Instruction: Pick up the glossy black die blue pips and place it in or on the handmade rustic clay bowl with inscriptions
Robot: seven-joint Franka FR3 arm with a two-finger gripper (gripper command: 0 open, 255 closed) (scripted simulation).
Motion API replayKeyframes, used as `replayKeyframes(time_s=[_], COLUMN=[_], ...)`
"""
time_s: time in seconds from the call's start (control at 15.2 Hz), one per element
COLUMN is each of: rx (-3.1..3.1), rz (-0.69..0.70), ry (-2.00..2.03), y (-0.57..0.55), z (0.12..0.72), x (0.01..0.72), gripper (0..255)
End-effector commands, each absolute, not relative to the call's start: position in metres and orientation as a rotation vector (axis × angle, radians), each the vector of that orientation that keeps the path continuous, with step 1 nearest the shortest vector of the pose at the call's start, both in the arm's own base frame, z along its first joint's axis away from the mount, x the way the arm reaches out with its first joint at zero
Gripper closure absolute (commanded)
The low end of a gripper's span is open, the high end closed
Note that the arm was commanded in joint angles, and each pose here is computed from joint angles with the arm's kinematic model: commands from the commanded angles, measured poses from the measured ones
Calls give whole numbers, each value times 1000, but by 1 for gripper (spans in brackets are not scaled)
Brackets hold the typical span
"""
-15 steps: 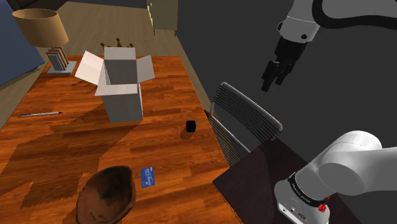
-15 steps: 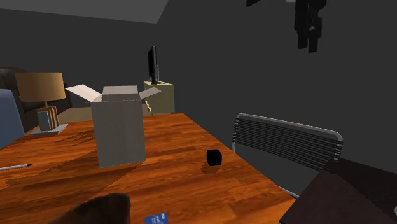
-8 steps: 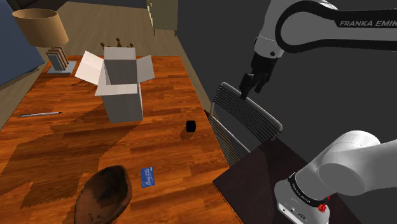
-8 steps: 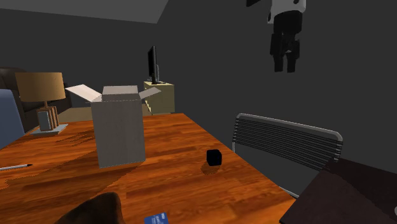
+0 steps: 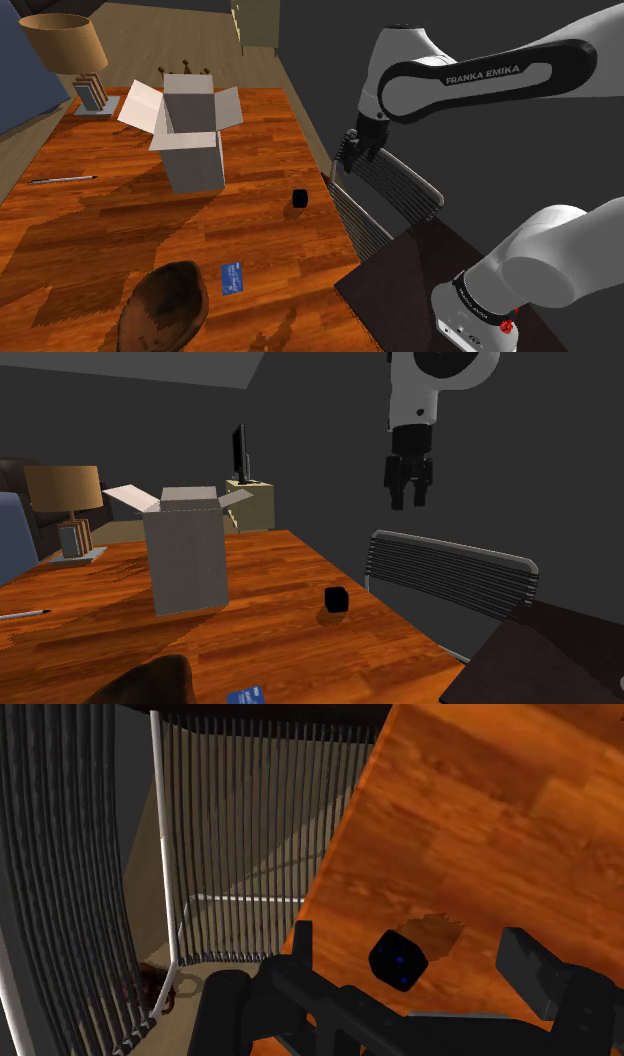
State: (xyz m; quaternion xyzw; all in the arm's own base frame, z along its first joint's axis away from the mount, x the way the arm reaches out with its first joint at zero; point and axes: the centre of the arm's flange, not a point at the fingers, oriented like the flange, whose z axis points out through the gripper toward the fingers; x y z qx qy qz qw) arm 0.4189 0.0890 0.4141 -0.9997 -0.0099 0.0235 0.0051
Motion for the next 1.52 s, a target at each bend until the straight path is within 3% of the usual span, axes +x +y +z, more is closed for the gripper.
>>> replayKeyframes(time_s=[0.0,1.06,1.45], rx=[-3133,-3155,-3156], rz=[63,8,5], ry=[-30,-24,-24], y=[97,161,163], z=[394,232,198], x=[432,547,553], gripper=[0,0,0])
